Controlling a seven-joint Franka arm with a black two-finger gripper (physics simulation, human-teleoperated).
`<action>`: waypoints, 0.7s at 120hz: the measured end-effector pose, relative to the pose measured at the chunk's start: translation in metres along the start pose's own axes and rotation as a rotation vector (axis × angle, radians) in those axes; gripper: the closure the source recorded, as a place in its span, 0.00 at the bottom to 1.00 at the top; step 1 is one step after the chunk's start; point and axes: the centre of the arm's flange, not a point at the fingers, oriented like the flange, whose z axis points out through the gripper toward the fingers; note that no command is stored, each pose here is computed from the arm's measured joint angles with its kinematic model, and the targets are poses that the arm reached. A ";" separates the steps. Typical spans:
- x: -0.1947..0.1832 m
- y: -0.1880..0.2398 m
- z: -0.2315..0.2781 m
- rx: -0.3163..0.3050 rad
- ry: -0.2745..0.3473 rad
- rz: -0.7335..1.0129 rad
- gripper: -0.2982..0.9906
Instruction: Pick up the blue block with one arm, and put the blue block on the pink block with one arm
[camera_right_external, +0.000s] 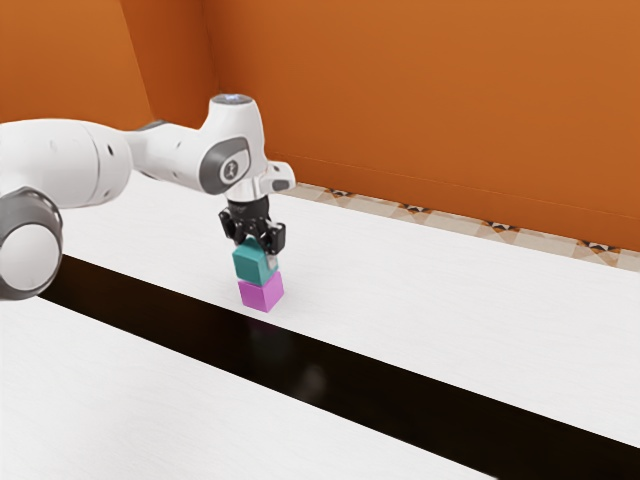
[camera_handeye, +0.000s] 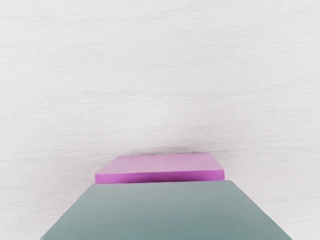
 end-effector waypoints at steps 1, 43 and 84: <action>0.000 0.000 0.000 0.000 0.000 0.000 0.47; 0.001 0.003 -0.001 -0.005 0.010 0.015 0.31; -0.020 0.007 -0.120 -0.006 0.099 0.021 0.25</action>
